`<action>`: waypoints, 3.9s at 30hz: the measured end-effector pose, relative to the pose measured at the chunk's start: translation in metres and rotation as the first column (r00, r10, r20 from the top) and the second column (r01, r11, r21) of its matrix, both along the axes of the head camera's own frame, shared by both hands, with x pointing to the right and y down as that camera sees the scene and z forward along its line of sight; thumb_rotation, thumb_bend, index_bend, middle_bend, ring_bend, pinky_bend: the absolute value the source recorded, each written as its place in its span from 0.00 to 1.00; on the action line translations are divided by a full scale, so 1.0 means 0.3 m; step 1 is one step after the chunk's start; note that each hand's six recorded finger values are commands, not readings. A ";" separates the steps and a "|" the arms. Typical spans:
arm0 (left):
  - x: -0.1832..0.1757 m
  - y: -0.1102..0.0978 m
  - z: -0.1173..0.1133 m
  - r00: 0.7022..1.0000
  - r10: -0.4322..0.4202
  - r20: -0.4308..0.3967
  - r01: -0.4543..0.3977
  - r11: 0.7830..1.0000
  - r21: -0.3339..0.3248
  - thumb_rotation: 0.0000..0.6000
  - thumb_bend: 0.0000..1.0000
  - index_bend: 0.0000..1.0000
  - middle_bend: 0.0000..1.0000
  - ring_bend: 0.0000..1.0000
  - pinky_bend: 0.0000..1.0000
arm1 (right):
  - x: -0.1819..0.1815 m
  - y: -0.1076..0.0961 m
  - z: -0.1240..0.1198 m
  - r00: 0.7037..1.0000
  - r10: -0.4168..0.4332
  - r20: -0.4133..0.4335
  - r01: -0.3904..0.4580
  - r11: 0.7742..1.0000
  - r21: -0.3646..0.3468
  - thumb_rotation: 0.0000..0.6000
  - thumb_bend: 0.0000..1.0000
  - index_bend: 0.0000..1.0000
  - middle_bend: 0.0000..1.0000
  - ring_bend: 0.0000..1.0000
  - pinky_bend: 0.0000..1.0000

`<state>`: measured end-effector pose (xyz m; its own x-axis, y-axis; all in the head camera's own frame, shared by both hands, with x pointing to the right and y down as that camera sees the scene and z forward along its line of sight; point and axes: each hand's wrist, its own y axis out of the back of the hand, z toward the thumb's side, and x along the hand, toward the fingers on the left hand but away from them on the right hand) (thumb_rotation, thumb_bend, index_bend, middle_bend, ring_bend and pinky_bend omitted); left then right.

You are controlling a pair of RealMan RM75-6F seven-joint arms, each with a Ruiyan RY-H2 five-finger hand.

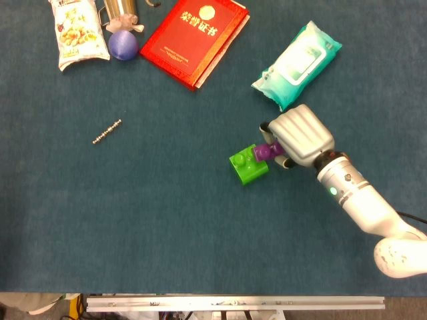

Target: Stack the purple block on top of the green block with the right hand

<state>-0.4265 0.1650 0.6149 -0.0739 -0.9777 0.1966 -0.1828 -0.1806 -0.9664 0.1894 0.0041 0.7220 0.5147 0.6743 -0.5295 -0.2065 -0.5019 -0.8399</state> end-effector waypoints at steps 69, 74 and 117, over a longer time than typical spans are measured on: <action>-0.010 0.012 0.014 1.000 -0.025 0.007 0.025 1.000 -0.005 1.00 0.29 0.24 0.24 0.19 0.09 | -0.179 -0.044 -0.005 0.971 -0.203 -0.129 0.196 0.978 -0.065 1.00 0.27 0.70 0.87 0.93 1.00; -0.012 0.013 0.012 1.000 -0.027 0.007 0.027 1.000 -0.003 1.00 0.29 0.24 0.24 0.19 0.09 | -0.186 -0.039 -0.004 0.968 -0.213 -0.132 0.206 0.976 -0.066 1.00 0.27 0.70 0.87 0.93 1.00; -0.029 0.024 0.026 0.999 -0.037 0.005 0.037 0.999 -0.012 1.00 0.29 0.24 0.24 0.19 0.09 | -0.198 0.001 0.038 0.951 -0.247 -0.184 0.239 0.969 -0.067 1.00 0.27 0.70 0.88 0.93 1.00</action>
<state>-0.4351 0.1722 0.6226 -0.1113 -0.9719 0.2076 -0.1852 -0.1850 -0.9651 0.1301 0.0045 0.7334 0.5475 0.5156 -0.6591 -0.4801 -0.4516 -0.7521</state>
